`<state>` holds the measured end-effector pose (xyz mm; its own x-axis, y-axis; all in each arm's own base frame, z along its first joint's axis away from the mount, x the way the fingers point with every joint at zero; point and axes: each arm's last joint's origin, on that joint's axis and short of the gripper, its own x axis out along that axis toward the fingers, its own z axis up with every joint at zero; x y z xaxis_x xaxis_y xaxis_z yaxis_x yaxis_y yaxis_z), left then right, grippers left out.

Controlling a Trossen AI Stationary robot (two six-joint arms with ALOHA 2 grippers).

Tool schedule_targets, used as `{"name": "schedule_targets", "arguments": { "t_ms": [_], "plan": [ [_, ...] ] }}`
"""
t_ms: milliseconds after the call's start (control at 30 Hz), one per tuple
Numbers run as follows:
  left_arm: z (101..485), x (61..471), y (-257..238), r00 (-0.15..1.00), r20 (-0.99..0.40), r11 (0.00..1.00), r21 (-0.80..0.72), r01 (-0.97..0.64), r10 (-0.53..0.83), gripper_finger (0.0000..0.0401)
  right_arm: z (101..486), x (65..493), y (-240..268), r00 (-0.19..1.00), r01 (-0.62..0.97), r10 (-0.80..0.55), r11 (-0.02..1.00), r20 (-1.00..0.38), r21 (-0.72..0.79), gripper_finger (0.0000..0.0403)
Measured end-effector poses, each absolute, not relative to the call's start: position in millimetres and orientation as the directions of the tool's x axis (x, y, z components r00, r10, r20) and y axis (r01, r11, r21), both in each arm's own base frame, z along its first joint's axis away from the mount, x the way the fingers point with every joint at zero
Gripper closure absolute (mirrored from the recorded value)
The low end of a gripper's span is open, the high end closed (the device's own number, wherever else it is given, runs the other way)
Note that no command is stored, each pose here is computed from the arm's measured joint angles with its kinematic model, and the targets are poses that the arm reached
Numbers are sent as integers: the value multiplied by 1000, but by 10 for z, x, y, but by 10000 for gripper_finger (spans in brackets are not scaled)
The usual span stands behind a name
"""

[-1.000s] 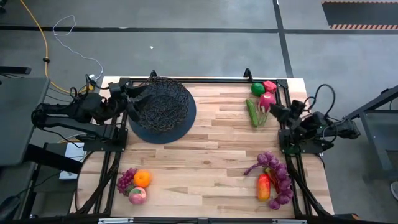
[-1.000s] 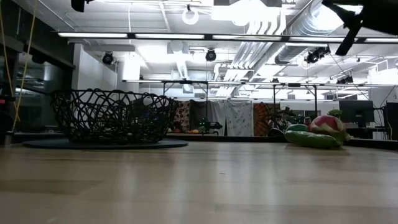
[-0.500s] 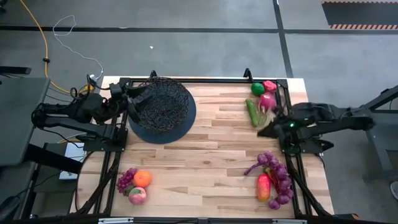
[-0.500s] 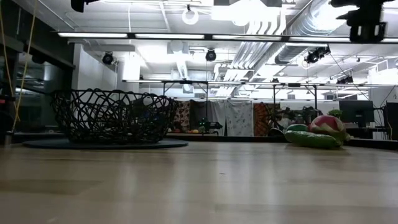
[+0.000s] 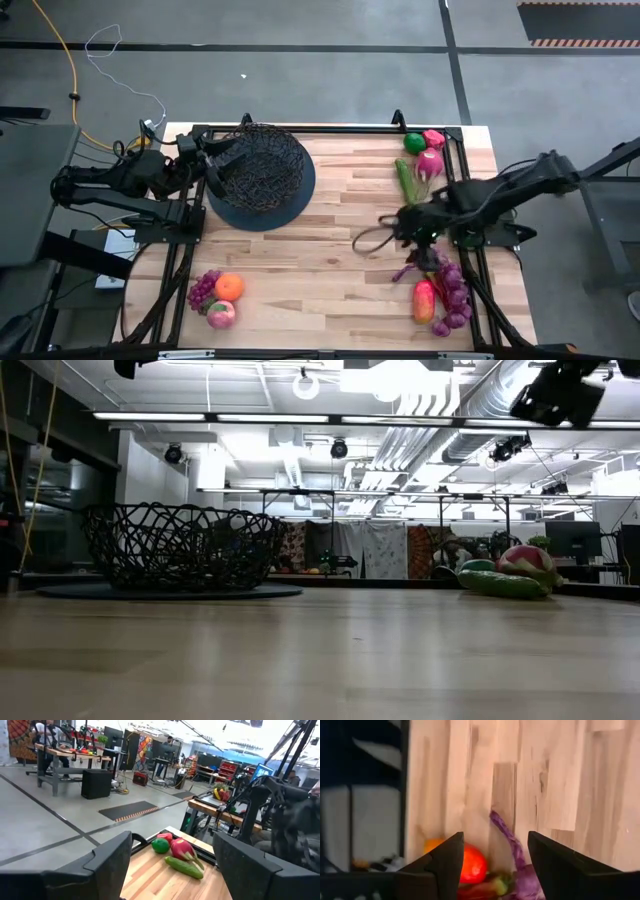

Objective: Build produce basket
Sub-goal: Put the violet onions into the black wire basket

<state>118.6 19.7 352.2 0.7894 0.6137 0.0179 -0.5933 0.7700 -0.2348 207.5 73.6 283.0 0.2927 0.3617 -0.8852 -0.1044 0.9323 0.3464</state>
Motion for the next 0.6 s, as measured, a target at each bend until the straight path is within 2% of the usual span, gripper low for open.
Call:
{"name": "schedule_targets", "arguments": {
  "t_ms": [200,600],
  "plan": [
    [3522,1186,197,789,18,770,-235,-593,614,132,2411,2250,912,141,-191,304,942,-942,275,192],
    [3522,1186,197,789,18,770,-235,-593,614,132,1851,2393,1141,39,-260,202,948,-979,185,195]
  ]
}}
